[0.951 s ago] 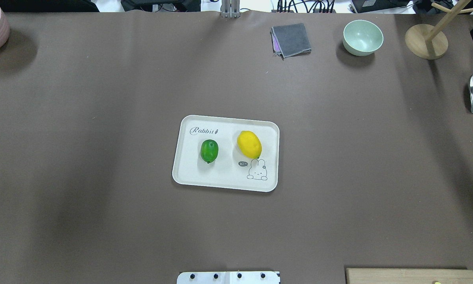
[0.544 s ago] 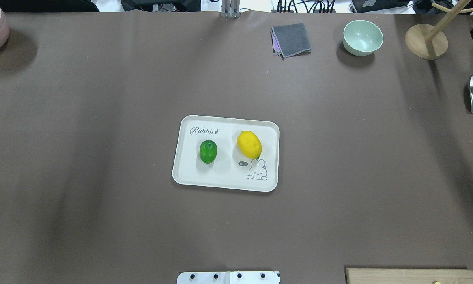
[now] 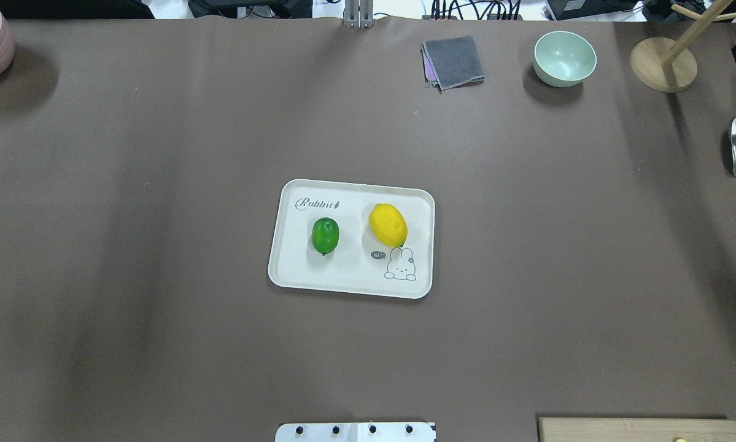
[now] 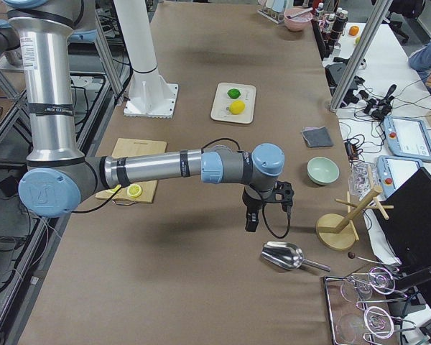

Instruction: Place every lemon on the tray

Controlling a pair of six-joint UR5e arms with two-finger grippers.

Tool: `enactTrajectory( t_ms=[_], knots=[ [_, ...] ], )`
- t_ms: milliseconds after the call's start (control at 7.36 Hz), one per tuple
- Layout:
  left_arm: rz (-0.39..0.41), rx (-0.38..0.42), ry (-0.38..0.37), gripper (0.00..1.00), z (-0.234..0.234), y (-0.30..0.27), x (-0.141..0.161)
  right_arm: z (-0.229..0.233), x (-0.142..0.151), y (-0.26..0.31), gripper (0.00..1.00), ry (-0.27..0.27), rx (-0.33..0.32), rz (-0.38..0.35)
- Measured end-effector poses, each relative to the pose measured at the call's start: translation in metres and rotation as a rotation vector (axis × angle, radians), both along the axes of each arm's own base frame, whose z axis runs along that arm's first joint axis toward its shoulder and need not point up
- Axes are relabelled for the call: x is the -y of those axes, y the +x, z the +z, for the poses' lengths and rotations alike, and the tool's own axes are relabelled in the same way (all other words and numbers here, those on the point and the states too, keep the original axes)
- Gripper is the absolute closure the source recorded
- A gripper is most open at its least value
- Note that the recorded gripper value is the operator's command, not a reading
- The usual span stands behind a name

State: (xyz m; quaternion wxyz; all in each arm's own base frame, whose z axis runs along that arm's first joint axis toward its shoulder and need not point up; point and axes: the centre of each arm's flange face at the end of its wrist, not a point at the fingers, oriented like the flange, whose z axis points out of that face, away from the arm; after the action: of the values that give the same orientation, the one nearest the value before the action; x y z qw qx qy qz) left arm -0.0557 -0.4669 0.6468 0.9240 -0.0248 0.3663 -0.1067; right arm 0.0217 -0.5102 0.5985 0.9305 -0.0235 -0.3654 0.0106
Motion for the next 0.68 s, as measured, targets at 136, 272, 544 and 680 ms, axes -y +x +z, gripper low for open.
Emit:
enactTrajectory(
  t_ms=[136, 272, 544, 680],
  knots=[
    [-0.001, 0.0, -0.005, 0.02, 0.0014, -0.0004, -0.0008, 0.0008, -0.0001, 0.0, 0.0, -0.002, 0.0, 0.0],
    [-0.001, 0.0, -0.01, 0.02, 0.0031, -0.0004, -0.0013, 0.0015, -0.0002, 0.0, 0.0, -0.003, 0.0, 0.0],
    [-0.001, 0.0, -0.015, 0.02, 0.0045, -0.0004, -0.0017, 0.0024, -0.0002, 0.0, 0.0, -0.005, 0.0, 0.0],
    [-0.001, 0.0, -0.016, 0.02, 0.0049, -0.0005, -0.0018, 0.0026, -0.0001, -0.0001, 0.0, -0.005, 0.0, 0.0]
  ],
)
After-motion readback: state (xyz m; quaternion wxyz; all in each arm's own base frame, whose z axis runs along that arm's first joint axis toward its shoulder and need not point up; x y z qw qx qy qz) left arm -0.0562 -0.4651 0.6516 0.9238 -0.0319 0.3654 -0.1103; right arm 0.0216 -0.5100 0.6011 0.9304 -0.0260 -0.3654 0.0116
